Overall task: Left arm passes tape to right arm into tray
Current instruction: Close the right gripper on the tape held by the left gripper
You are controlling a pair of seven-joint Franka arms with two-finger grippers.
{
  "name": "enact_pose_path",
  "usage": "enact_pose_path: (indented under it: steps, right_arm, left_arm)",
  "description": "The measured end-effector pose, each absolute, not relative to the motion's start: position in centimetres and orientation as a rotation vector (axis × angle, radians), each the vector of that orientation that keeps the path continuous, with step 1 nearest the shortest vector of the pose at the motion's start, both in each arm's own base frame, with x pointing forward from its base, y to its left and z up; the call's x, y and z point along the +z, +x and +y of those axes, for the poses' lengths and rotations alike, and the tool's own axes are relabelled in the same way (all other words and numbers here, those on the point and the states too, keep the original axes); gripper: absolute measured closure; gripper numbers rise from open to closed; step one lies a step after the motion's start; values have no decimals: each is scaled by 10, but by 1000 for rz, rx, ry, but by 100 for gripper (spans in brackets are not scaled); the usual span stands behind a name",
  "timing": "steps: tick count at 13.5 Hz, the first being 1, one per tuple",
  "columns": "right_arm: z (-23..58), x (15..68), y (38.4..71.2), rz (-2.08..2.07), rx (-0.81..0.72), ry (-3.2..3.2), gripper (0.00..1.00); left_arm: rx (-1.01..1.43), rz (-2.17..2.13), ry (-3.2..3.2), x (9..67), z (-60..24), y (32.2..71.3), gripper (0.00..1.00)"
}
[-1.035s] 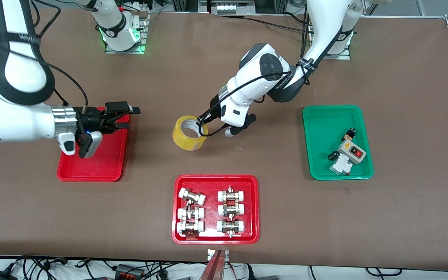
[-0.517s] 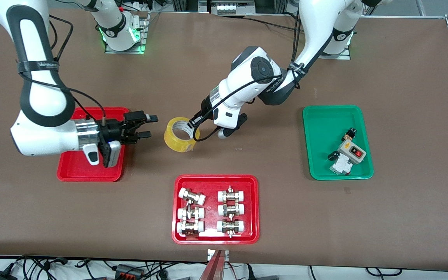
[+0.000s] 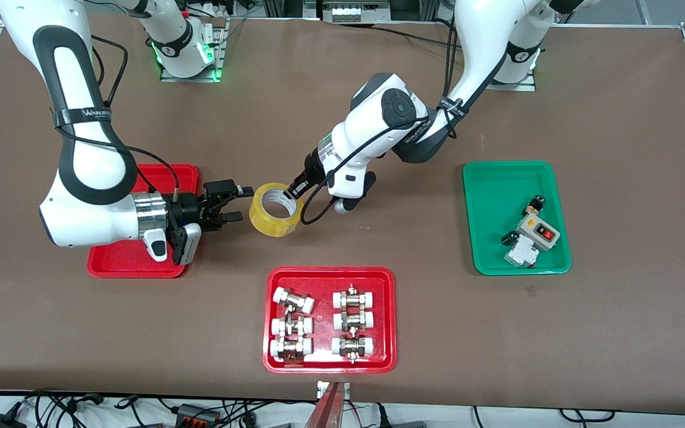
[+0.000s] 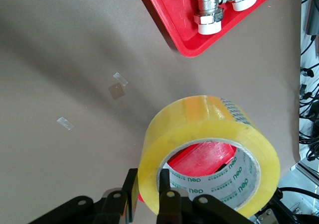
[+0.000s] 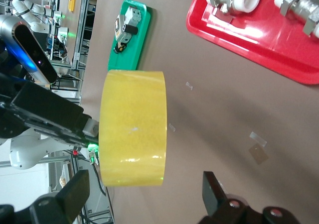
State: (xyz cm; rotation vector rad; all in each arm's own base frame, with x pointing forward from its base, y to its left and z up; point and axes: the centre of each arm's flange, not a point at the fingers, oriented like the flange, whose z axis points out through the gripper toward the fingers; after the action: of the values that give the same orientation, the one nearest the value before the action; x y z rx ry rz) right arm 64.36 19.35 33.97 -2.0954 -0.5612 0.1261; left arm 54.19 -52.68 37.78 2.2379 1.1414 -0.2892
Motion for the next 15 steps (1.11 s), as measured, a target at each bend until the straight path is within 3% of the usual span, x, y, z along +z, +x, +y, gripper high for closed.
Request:
enact_pose_path:
  steps: [12, 14, 15]
  right_arm:
    - [214, 332, 649, -550, 46, -2072, 0]
    - [217, 333, 648, -548, 43, -2064, 4]
    - [218, 333, 648, -549, 44, -2063, 11]
  left_arm:
    - [-290, 1149, 2235, 375, -526, 544, 79]
    - [-290, 1149, 2235, 375, -526, 544, 79]
    - [-290, 1149, 2235, 375, -526, 544, 79]
